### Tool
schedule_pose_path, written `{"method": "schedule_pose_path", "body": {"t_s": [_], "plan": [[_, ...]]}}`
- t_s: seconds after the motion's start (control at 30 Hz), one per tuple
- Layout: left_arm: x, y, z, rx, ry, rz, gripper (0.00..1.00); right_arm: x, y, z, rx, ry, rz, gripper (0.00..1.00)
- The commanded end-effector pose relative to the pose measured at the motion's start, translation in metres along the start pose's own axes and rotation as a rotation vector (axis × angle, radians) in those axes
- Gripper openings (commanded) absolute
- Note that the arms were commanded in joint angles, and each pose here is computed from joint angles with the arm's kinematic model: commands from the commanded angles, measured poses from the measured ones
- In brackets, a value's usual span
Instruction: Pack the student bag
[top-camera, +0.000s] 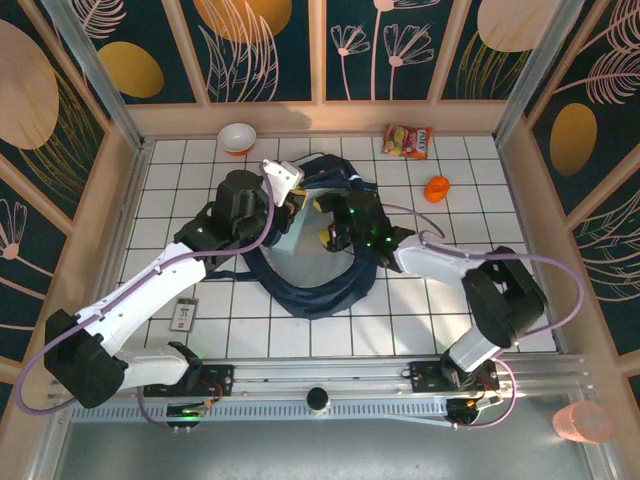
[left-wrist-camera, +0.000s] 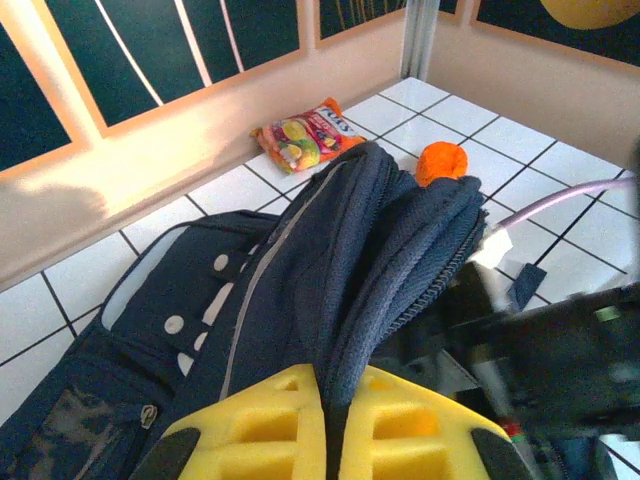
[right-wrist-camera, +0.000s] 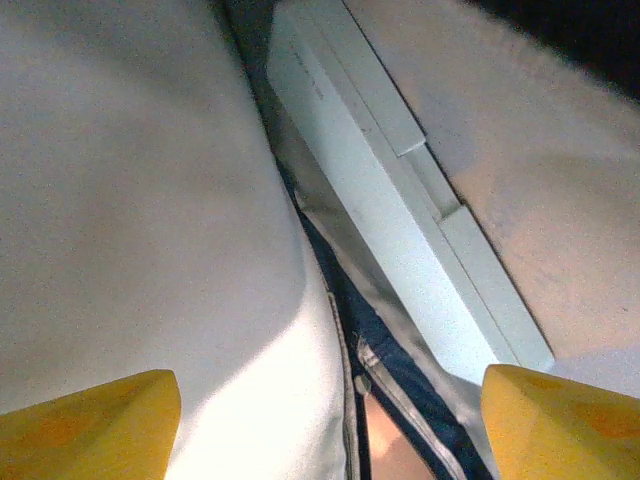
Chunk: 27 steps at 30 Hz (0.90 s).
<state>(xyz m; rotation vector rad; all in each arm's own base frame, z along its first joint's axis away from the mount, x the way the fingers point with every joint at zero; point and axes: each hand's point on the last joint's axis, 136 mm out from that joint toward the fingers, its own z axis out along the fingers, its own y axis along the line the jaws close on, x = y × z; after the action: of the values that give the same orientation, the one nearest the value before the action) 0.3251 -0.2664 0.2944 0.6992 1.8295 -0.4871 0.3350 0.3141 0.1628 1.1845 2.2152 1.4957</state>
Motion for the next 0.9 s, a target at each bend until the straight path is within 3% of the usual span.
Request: {"method": "schedule_pose_path", "body": {"t_s": [0.0, 0.17, 0.33, 0.5, 0.6, 0.7, 0.87], "plan": [[-0.059, 0.002, -0.024, -0.017, -0.23, 0.003, 0.0, -0.014, -0.015, -0.034, 0.096, -0.056, -0.101, 0.8], [-0.043, 0.002, -0.017, -0.018, -0.195, -0.015, 0.0, -0.044, -0.053, -0.088, 0.287, -0.076, -0.142, 0.84], [-0.037, 0.001, -0.012, -0.009, -0.181, -0.034, 0.0, -0.094, -0.109, -0.155, 0.492, -0.139, 0.014, 0.9], [-0.037, 0.002, -0.008, -0.008, -0.177, -0.043, 0.0, -0.129, -0.14, -0.199, 0.563, -0.182, 0.118, 0.92], [-0.038, 0.0, -0.007, -0.001, -0.179, -0.045, 0.0, -0.14, -0.171, -0.222, 0.658, -0.209, 0.252, 0.85], [-0.038, -0.001, -0.005, 0.006, -0.175, -0.046, 0.0, -0.144, -0.193, -0.234, 0.742, -0.197, 0.346, 0.63], [-0.033, -0.003, -0.001, 0.023, -0.162, -0.054, 0.0, -0.162, -0.201, -0.233, 0.758, -0.205, 0.403, 0.6]]}}
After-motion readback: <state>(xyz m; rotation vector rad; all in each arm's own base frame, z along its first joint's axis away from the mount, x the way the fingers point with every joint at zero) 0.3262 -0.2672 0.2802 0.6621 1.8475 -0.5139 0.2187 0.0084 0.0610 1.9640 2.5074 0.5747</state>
